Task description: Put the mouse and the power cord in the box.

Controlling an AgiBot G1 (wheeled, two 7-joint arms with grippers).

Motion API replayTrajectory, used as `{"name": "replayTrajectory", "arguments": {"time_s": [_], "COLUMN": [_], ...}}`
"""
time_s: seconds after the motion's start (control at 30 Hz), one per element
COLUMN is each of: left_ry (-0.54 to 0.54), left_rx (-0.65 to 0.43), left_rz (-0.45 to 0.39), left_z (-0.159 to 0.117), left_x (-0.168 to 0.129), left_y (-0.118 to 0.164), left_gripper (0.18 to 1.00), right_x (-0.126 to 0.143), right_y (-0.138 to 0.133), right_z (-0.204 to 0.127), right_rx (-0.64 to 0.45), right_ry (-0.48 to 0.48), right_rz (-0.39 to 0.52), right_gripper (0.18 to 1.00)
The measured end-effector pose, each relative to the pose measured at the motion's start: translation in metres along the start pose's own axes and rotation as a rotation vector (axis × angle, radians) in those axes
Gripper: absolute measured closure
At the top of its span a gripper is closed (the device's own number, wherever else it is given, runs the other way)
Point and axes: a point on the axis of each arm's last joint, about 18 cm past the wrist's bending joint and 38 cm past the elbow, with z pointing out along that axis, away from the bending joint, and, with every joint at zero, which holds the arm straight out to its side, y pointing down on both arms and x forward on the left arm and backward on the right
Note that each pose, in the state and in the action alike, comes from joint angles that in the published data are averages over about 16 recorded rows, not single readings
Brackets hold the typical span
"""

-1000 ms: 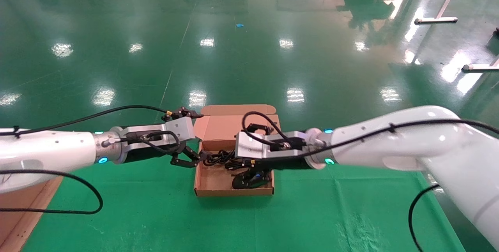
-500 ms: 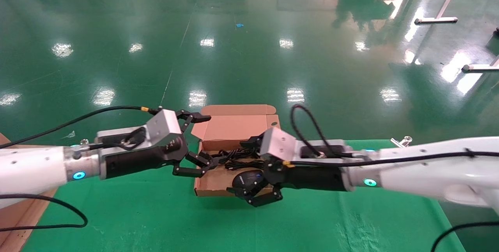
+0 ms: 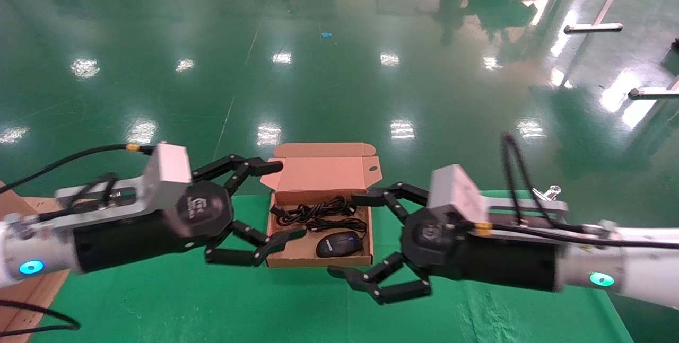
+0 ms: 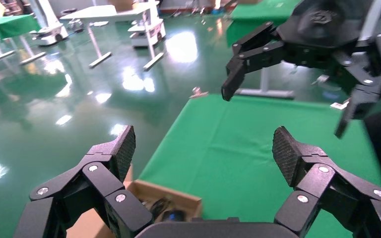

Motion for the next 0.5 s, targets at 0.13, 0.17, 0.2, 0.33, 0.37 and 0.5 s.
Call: {"name": "replayTrajectory", "arguments": {"time_s": [0.13, 0.17, 0.2, 0.33, 0.37, 0.5], "left_ry": [0.039, 0.050, 0.060, 0.107, 0.119, 0.168], "left_rx": [0.037, 0.045, 0.053, 0.077, 0.082, 0.094], "left_rz": [-0.033, -0.041, -0.048, -0.074, -0.080, -0.100], "left_z": [-0.014, -0.017, -0.021, -0.034, -0.038, -0.050], "left_x": [0.014, 0.017, 0.021, 0.036, 0.040, 0.056], "left_y": [-0.014, -0.017, -0.021, -0.034, -0.037, -0.050], "left_gripper": [0.184, 0.184, 0.184, 0.184, 0.184, 0.184], "right_x": [-0.011, -0.014, -0.017, -0.030, -0.033, -0.047], "right_y": [-0.009, -0.011, -0.014, -0.024, -0.027, -0.037], "right_z": [-0.022, -0.028, -0.033, -0.055, -0.060, -0.080], "right_rx": [0.041, 0.050, 0.059, 0.089, 0.095, 0.115], "right_ry": [-0.013, -0.017, -0.021, -0.040, -0.045, -0.068], "right_rz": [0.023, 0.028, 0.032, 0.044, 0.046, 0.050], "right_gripper": [0.178, 0.178, 0.178, 0.178, 0.178, 0.178]}}
